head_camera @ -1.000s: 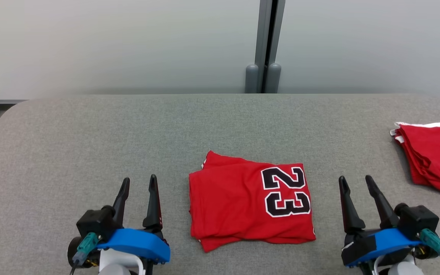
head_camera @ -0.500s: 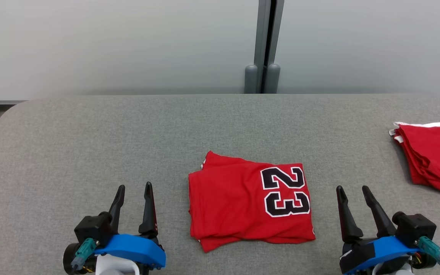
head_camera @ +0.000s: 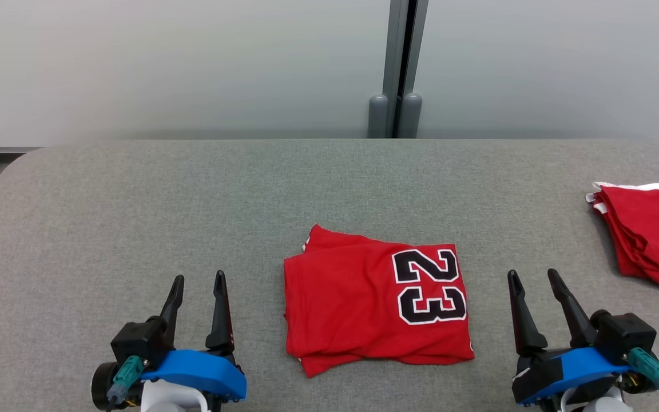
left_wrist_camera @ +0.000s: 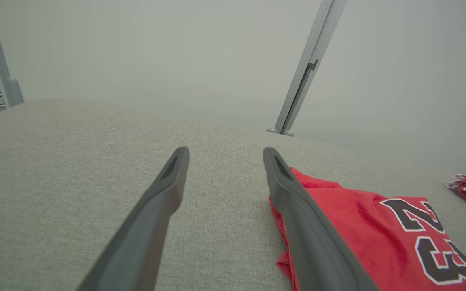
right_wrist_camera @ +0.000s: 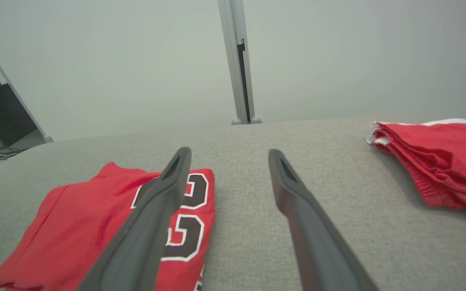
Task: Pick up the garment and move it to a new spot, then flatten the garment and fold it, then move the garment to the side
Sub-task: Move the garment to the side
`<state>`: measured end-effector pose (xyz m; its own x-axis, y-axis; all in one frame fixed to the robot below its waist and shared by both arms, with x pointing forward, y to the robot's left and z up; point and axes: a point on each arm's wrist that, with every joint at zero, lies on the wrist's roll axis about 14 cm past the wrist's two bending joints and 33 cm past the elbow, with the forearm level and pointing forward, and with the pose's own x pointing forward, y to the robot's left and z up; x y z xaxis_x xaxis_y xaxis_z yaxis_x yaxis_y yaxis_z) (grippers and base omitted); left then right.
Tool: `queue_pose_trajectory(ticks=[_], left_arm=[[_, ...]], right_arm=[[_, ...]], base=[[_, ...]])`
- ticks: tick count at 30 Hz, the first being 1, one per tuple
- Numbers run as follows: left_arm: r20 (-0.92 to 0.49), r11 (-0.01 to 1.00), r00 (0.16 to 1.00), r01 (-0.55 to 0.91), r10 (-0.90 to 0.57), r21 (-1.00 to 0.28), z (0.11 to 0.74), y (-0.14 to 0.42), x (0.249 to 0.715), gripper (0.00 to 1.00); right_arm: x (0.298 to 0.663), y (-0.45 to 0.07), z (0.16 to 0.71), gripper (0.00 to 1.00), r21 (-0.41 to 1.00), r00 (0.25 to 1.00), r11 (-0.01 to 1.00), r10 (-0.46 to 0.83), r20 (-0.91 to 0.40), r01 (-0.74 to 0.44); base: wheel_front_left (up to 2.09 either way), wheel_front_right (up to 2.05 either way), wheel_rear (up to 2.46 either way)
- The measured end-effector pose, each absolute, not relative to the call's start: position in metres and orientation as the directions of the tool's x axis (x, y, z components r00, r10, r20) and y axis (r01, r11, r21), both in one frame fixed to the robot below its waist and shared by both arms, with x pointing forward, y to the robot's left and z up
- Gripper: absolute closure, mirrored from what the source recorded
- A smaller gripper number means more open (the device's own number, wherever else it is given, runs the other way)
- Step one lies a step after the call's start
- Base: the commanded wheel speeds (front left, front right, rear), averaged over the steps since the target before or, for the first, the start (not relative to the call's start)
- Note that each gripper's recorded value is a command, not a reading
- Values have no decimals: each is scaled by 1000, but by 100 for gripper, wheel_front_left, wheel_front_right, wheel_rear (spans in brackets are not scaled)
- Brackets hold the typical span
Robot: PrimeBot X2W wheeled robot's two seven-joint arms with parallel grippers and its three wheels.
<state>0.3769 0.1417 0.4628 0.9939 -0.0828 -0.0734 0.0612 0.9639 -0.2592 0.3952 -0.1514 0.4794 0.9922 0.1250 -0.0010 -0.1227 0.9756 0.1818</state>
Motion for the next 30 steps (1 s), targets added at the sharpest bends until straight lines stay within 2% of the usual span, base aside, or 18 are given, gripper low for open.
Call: queue_pose_trajectory(ticks=[8,12,17,24,30], left_arm=[[-70,965,995,50,-70,-256,463,145,378,0],[-56,966,997,42,-58,-257,468,149,381,0],[-44,967,998,24,-36,-254,471,156,382,0],[-30,968,1000,-15,8,-251,476,171,380,0],[-31,968,997,-74,68,-241,476,191,377,0]], right_arm=[[398,-155,472,0,182,993,978,113,-30,-106],[411,-161,470,0,155,990,984,105,-93,-90],[430,-147,474,0,134,970,982,157,-188,-133],[440,-130,462,0,105,899,970,244,-363,-221],[435,-119,427,0,150,812,957,289,-507,-247]], base=[[0,0,0],[0,0,0],[0,0,0],[0,0,0],[0,0,0]])
